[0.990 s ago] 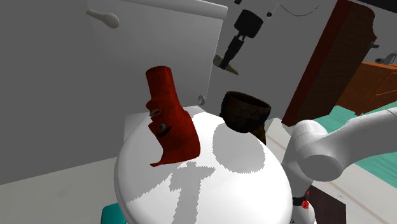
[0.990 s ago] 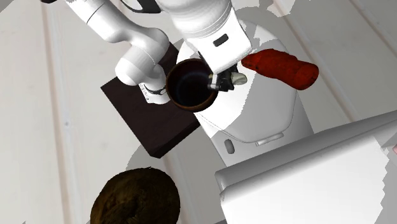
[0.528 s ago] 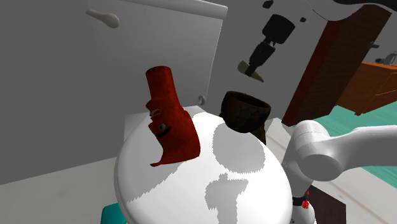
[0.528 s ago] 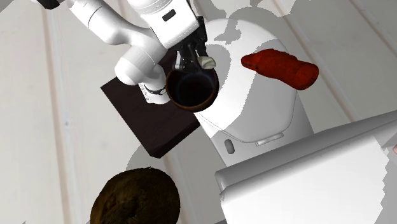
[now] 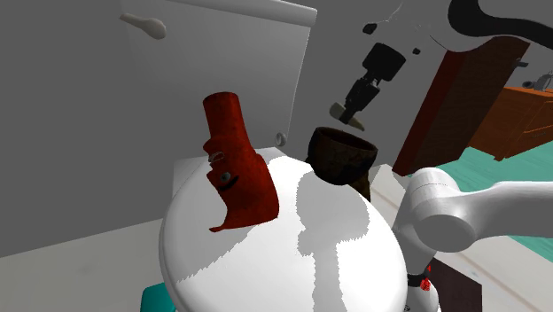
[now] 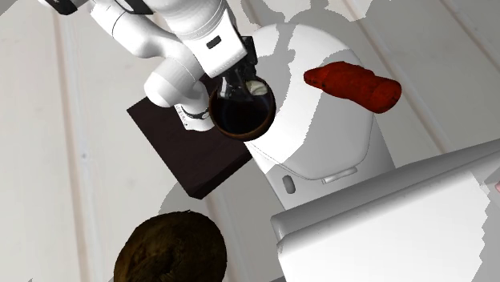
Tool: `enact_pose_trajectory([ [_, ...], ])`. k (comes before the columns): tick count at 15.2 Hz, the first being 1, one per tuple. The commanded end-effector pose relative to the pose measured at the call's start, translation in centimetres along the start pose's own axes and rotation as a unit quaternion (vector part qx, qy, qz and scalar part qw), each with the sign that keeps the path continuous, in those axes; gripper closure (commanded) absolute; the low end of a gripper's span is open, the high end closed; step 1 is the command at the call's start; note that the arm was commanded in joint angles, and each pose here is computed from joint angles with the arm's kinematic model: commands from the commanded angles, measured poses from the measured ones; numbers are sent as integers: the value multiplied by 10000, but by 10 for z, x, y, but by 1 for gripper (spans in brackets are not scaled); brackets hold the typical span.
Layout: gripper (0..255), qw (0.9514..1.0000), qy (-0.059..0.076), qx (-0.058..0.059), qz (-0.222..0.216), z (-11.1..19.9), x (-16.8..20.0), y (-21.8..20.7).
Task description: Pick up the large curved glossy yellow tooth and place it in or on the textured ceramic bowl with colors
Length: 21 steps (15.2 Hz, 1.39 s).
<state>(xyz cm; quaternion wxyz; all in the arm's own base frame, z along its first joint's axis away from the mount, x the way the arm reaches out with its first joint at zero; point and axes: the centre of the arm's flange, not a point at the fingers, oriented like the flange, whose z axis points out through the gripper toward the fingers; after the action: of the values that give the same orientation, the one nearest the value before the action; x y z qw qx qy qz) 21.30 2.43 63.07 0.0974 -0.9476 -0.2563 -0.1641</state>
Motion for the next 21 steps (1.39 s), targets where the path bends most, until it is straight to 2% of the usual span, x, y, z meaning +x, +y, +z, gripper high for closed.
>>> enact_pose_trajectory([
  [1, 255, 10000, 1, 0, 0, 9, -4, 1],
  [5, 255, 10000, 1, 0, 0, 29, -12, 3],
  [13, 255, 10000, 1, 0, 0, 29, -12, 3],
  [14, 0, 10000, 1, 0, 0, 29, -12, 3],
  [19, 0, 10000, 1, 0, 0, 29, -12, 3],
  [21, 0, 10000, 1, 0, 0, 2, -12, 3],
])
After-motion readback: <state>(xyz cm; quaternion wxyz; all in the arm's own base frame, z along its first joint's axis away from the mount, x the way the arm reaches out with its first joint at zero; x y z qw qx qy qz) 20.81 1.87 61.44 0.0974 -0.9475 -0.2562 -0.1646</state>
